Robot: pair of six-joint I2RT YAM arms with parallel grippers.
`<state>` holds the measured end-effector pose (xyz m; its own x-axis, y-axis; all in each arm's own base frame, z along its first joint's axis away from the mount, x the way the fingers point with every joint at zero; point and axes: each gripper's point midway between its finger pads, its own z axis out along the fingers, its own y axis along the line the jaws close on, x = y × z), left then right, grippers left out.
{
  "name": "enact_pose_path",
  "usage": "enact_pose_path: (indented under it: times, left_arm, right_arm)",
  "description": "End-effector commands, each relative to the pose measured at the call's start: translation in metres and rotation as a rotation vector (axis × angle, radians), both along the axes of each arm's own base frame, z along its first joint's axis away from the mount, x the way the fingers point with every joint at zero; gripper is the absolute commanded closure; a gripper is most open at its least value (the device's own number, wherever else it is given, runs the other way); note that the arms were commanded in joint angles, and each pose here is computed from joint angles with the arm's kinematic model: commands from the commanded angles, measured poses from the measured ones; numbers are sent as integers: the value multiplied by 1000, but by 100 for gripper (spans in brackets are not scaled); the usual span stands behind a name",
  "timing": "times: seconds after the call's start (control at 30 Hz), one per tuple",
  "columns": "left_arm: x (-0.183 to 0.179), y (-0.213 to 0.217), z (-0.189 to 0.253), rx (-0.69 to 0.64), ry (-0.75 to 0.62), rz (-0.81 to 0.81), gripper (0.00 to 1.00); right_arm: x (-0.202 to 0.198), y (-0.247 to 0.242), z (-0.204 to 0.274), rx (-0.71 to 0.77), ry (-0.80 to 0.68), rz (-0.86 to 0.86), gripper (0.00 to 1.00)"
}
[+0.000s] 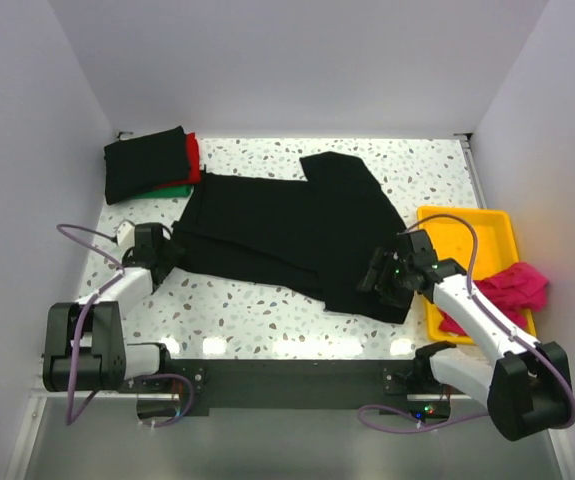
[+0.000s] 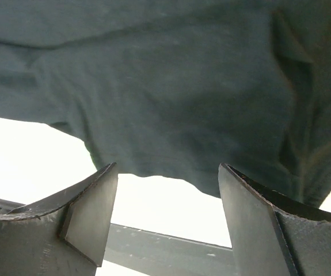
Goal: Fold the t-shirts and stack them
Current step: Fold the tshirt
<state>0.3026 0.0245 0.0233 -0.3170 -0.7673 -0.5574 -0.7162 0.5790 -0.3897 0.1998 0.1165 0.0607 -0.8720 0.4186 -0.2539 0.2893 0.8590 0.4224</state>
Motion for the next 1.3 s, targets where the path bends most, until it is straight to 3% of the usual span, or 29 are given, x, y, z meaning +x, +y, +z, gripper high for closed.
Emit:
enact_pose_path:
  times: [0.0,0.37,0.5,0.67,1.03,1.27]
  left_arm:
    - [17,-9,7,-43,-115,-27,41]
    - [13,-8,10,-26,-158,-45,42]
    - [13,-12,27,-27,-245,-71,42]
    - [11,-9,30,-7,-250,-69,37]
    - [23,-14,22,-21,-263,-100,36]
    - [27,-6,22,18,-255,-82,44]
  right_arm:
    - [-7,-10,-10,-32,0,-55,26]
    - [-43,-26,-7,-34,38,-201,30]
    - [-47,-33,4,-64,36,-221,31]
    - [-54,-27,-7,-38,81,-203,38]
    - [-54,-27,-18,-66,119,-203,38]
    - [-52,-30,-41,-101,152,-221,38]
